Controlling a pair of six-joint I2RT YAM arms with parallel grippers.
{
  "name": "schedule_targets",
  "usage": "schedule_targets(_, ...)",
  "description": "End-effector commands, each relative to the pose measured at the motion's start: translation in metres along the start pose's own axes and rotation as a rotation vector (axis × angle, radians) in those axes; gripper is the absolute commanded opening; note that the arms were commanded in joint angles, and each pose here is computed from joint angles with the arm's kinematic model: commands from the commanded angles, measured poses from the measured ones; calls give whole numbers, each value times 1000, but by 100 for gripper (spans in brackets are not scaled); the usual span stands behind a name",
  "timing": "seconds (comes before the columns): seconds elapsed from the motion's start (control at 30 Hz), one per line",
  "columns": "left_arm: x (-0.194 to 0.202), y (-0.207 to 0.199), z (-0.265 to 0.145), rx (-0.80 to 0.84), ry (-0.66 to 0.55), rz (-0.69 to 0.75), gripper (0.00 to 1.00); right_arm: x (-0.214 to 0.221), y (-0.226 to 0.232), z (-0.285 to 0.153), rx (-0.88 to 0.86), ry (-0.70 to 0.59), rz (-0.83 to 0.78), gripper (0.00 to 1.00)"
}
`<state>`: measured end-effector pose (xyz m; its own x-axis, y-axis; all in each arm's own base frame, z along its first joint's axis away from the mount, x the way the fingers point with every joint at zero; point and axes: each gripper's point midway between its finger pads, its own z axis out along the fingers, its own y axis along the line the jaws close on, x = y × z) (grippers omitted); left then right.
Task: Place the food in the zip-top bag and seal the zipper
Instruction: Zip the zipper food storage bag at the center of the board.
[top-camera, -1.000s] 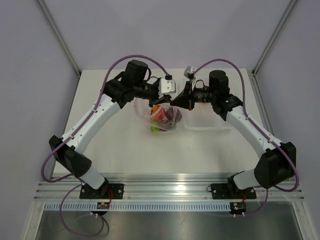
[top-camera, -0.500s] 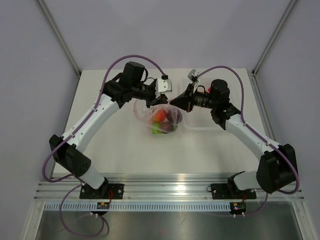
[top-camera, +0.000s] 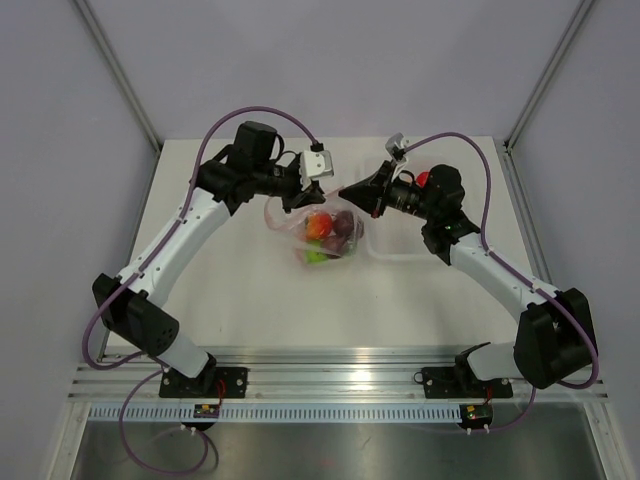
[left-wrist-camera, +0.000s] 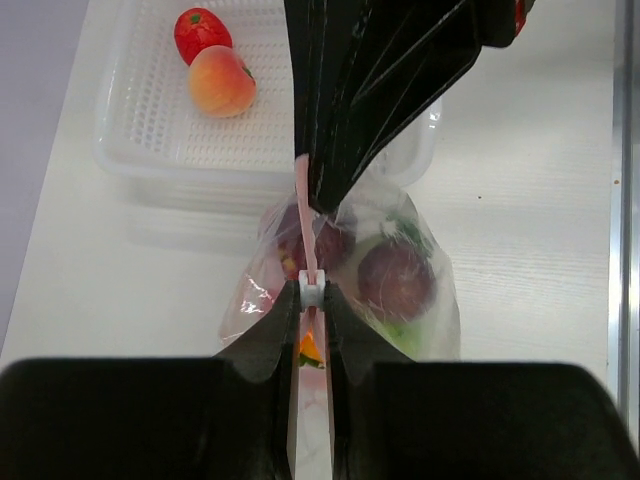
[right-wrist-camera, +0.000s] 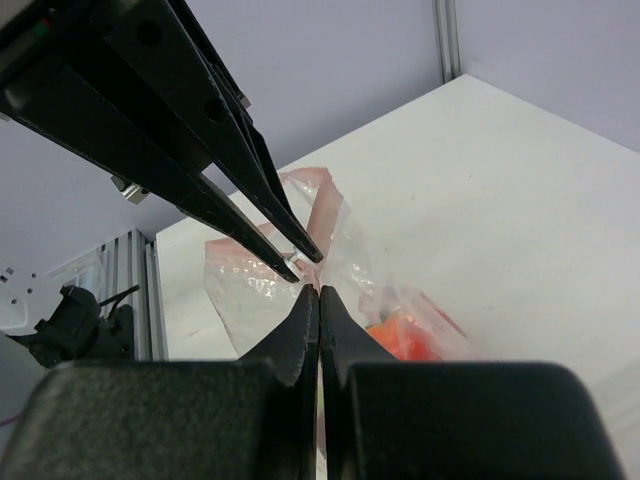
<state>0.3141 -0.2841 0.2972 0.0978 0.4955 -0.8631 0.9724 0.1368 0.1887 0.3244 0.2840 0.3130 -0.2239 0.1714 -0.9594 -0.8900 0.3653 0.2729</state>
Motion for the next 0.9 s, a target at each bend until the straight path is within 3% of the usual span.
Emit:
schedule_targets(0.0,27,-1,-20,-50,88,-89,0,-71,15,-4,11,-226,-151,0)
schedule_targets(0.87,81,-2,-62,-213,119,-263,0,-81,-15,-6,161,-324,-134,0)
